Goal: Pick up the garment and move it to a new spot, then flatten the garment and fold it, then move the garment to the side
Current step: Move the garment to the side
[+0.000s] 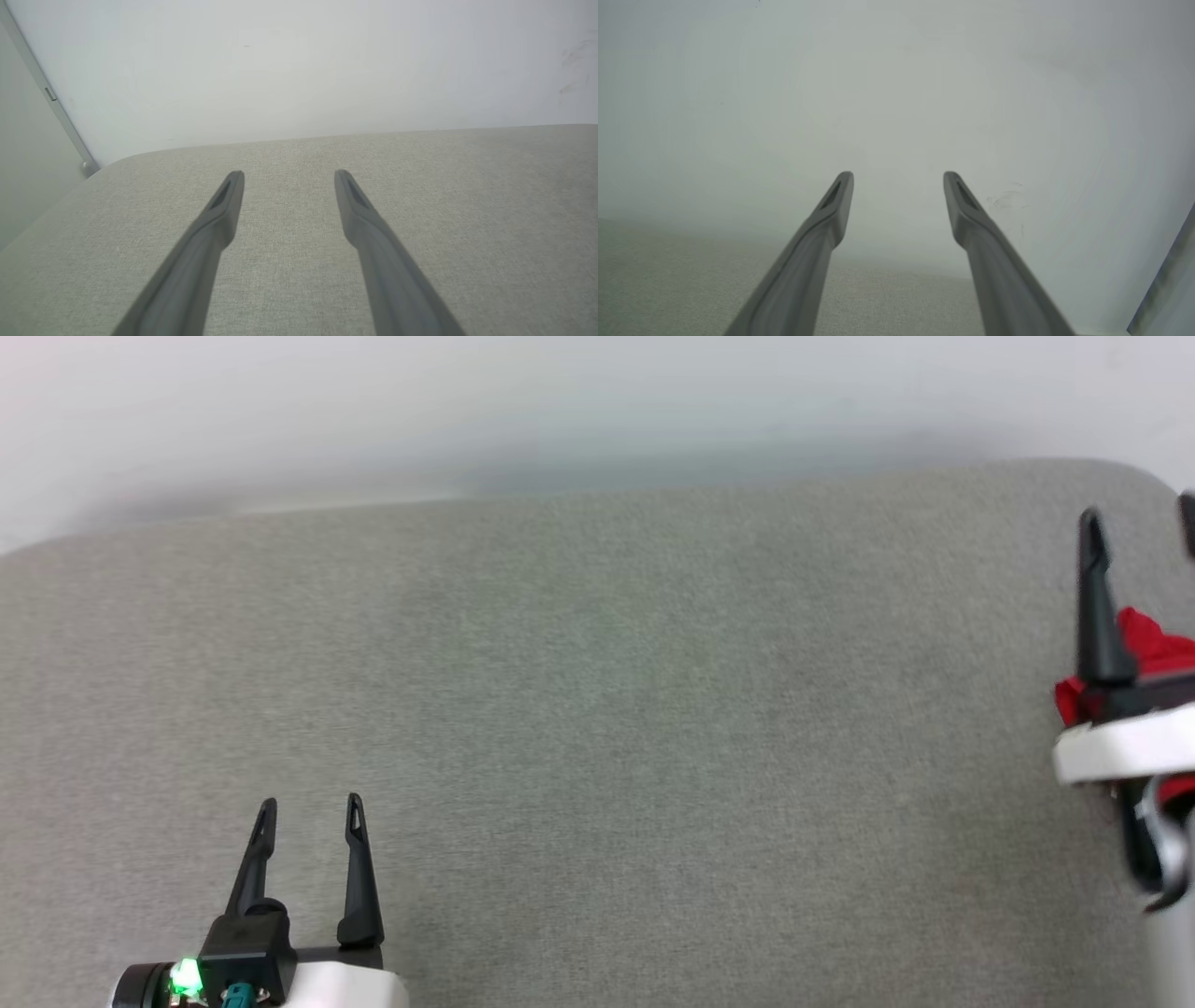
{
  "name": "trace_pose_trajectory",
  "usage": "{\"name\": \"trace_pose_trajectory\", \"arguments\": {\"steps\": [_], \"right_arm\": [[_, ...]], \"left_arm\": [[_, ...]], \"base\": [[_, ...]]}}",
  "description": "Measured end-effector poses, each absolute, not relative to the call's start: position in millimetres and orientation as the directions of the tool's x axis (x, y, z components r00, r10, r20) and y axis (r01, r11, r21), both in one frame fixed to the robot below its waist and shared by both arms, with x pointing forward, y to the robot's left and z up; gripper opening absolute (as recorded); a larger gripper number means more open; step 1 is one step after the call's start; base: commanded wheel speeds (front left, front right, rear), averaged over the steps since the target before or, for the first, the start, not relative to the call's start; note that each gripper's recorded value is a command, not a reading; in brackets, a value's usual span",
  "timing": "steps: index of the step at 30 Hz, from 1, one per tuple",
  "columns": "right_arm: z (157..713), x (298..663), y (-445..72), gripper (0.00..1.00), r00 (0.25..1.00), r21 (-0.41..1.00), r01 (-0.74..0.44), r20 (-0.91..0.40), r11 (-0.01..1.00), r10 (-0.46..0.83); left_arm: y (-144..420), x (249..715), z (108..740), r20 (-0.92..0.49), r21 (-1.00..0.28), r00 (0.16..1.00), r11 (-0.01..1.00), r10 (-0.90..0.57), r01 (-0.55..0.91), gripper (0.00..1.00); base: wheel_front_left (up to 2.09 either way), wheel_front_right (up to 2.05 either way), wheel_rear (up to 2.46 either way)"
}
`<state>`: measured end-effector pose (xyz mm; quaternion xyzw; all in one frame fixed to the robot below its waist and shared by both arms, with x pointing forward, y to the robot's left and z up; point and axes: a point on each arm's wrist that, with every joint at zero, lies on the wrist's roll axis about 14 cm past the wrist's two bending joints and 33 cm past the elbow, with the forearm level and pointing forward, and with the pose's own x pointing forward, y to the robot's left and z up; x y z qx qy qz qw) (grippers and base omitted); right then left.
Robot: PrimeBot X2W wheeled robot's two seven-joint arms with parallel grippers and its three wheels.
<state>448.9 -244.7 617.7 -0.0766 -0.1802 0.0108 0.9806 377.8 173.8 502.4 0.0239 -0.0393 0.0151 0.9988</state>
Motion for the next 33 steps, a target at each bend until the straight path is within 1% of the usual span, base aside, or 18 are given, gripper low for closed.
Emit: {"name": "trace_pose_trajectory", "arguments": {"steps": [2, 5, 10, 22, 33], "right_arm": [[612, 439, -225, 1.00, 0.934, -0.114, -0.029, 0.352, 0.993, 0.068], [592, 423, -202, 1.00, 0.945, -0.067, -0.076, 0.314, 0.995, 0.094], [570, 402, -182, 1.00, 0.958, -0.004, -0.111, 0.266, 0.994, 0.108], [532, 357, -180, 1.00, 0.983, 0.059, -0.088, 0.165, 0.994, 0.077], [520, 341, -178, 1.00, 0.989, 0.078, -0.082, 0.131, 0.994, 0.071]], "left_arm": [[177, 371, 506, 0.087, 0.046, 0.995, 0.998, 0.039, -0.043, 1.00], [183, 363, 512, 0.102, 0.045, 0.993, 0.997, 0.056, -0.061, 1.00], [190, 348, 514, 0.108, 0.042, 0.991, 0.996, 0.076, -0.081, 1.00], [191, 330, 513, 0.103, 0.029, 0.992, 0.996, 0.077, -0.080, 1.00], [195, 324, 513, 0.106, 0.012, 0.991, 0.997, 0.079, -0.081, 1.00]], "base": [[0.00, 0.00, 0.00], [0.00, 0.00, 0.00], [0.00, 0.00, 0.00], [0.00, 0.00, 0.00], [0.00, 0.00, 0.00]]}}
